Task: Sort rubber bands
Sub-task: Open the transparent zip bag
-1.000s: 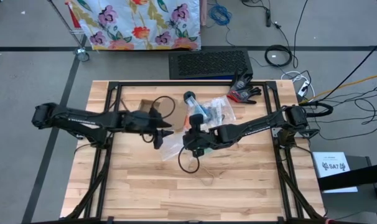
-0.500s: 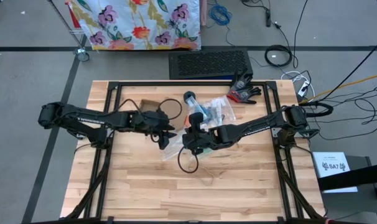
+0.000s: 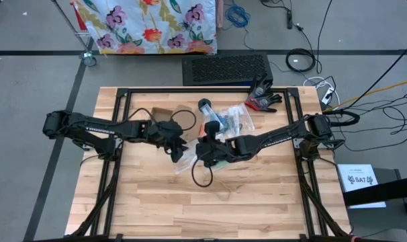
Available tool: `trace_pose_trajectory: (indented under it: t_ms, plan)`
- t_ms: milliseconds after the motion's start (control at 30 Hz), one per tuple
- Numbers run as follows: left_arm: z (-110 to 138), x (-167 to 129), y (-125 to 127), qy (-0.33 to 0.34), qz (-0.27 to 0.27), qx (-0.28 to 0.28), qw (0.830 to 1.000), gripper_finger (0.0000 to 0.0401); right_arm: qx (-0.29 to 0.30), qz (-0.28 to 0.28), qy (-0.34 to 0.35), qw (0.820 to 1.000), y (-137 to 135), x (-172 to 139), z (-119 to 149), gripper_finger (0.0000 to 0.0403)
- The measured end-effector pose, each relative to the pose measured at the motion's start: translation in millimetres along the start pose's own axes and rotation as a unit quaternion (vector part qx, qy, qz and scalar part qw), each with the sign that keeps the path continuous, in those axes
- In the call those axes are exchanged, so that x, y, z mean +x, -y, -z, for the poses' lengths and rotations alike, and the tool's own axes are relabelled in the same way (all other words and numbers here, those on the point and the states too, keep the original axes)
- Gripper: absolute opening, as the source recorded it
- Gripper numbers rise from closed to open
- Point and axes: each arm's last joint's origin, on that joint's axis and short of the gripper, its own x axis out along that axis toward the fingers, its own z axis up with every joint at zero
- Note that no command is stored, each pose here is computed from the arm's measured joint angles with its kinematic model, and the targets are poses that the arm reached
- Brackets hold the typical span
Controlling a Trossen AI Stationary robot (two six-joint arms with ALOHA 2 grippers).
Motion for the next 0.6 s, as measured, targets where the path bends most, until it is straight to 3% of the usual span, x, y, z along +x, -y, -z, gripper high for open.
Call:
trace_pose_trajectory:
  t_ms: [200,400,600]
  plan:
    - [-1,2,1,0.003,0.005,0.001,1.0,0.014,0.008,-0.036,0.02,0.999,-7,-5,-4,0.0]
    - [0,2,2,-0.003,0.018,0.003,1.0,0.0016,0.011,-0.072,0.031,0.997,-10,-6,-4,0.0001]
    - [4,2,-2,-0.021,-0.015,0.004,1.0,0.0004,0.012,-0.068,0.046,0.997,-7,-9,-8,0.0033]
